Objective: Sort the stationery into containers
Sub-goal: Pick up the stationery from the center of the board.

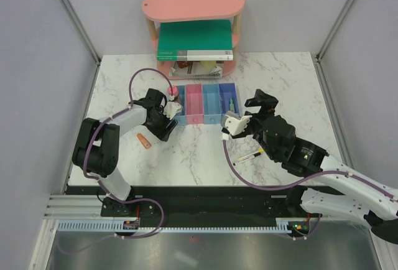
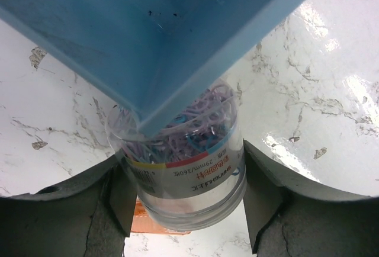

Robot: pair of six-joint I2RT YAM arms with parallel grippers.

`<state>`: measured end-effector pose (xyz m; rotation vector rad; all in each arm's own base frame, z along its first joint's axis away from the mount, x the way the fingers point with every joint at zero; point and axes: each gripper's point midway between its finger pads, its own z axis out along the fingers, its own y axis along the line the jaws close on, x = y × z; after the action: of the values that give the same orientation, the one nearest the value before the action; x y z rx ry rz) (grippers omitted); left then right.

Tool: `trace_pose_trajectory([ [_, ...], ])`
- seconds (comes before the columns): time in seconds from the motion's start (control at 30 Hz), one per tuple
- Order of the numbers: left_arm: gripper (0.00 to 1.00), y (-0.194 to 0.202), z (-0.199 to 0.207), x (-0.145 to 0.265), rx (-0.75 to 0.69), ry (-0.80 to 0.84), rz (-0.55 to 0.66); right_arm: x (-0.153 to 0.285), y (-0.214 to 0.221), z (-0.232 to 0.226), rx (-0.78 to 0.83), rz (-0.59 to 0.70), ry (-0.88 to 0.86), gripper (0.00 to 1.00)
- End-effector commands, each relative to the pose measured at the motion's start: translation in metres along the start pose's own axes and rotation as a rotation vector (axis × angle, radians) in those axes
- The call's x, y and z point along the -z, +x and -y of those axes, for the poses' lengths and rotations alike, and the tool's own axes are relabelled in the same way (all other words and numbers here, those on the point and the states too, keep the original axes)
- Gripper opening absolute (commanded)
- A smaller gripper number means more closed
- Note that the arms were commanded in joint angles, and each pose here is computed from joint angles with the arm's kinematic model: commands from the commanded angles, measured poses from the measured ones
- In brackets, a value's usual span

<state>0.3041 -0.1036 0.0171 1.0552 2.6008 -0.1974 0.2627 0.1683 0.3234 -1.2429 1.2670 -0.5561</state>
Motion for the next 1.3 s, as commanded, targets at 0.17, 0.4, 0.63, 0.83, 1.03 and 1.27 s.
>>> trace_pose_trajectory([
  [0.17, 0.42, -0.027, 0.011, 0.053, -0.159, 0.001, 0.186, 0.003, -0.002, -0.005, -0.071, 0.02, -0.029, 0.98],
  [0.4, 0.37, -0.044, 0.024, 0.106, -0.257, -0.045, 0.343, 0.005, -0.016, -0.024, -0.252, 0.054, -0.189, 0.98],
  [0.63, 0.34, -0.049, 0.042, 0.181, -0.429, -0.161, 0.485, 0.016, -0.057, -0.014, -0.561, 0.111, -0.378, 0.98],
  [0.83, 0.34, -0.069, 0.055, 0.244, -0.658, -0.27, 0.654, 0.026, -0.125, -0.005, -0.725, 0.265, -0.597, 0.98],
  [1.03, 0.31, -0.095, 0.083, 0.306, -0.799, -0.309, 0.906, 0.032, -0.184, 0.017, -0.856, 0.42, -0.743, 0.98],
  [1.27, 0.26, -0.111, 0.106, 0.358, -0.939, -0.337, 1.068, 0.033, -0.221, 0.035, -0.908, 0.534, -0.806, 0.98],
])
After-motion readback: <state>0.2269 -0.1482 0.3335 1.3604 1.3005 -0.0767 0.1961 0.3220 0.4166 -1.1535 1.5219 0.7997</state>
